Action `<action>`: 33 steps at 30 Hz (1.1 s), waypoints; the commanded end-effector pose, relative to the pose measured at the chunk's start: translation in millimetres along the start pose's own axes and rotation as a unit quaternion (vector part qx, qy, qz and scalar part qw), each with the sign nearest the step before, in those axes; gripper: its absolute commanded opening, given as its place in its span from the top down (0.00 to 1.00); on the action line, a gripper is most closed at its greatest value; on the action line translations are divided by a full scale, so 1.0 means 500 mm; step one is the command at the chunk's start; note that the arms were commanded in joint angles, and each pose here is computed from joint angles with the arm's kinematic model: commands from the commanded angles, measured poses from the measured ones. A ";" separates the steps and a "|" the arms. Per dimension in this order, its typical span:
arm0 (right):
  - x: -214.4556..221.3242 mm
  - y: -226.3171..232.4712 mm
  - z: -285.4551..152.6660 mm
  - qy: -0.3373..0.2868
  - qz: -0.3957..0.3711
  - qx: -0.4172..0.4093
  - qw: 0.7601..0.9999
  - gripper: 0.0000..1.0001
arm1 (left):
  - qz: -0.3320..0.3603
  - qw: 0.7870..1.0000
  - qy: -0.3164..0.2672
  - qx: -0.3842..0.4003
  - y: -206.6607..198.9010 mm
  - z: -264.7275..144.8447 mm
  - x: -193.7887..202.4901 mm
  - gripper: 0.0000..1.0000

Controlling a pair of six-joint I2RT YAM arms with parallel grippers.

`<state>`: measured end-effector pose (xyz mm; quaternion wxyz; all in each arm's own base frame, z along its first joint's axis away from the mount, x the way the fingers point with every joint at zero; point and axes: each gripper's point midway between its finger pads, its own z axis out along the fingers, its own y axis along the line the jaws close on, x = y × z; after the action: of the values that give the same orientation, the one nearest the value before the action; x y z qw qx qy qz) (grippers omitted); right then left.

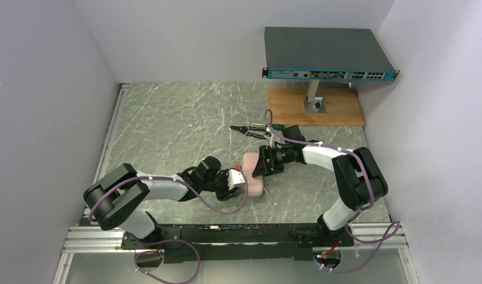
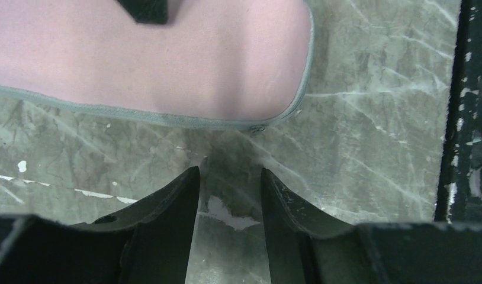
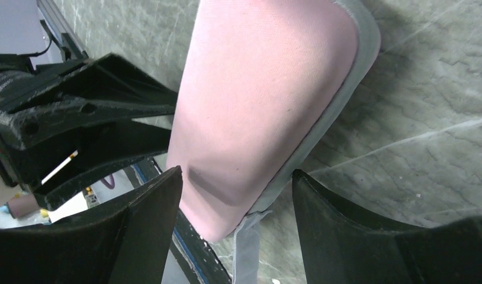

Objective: Open the umbrella

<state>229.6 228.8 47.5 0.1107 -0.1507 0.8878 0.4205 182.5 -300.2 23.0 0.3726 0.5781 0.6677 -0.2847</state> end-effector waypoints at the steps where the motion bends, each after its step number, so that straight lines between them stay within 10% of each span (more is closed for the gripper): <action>1: -0.028 0.000 0.015 -0.017 0.020 -0.006 1.000 0.31 | 0.002 0.999 -0.029 0.014 -0.019 0.011 -0.041 0.52; 16: -0.012 -0.011 0.015 -0.043 0.043 0.004 0.998 0.46 | -0.055 0.997 -0.055 0.001 -0.024 0.059 -0.052 0.64; 24: 0.001 -0.028 0.012 -0.038 0.030 0.023 0.999 0.98 | -0.084 0.995 -0.053 -0.015 0.007 0.039 -0.051 1.00; 33: 0.030 -0.049 0.016 -0.009 0.000 0.032 0.999 1.00 | -0.078 0.993 -0.053 -0.067 0.089 0.009 -0.038 1.00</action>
<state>234.5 229.4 38.8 0.1319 -0.1158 0.8872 0.4267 205.1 -310.1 23.6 0.3905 0.4888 0.7124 -0.3178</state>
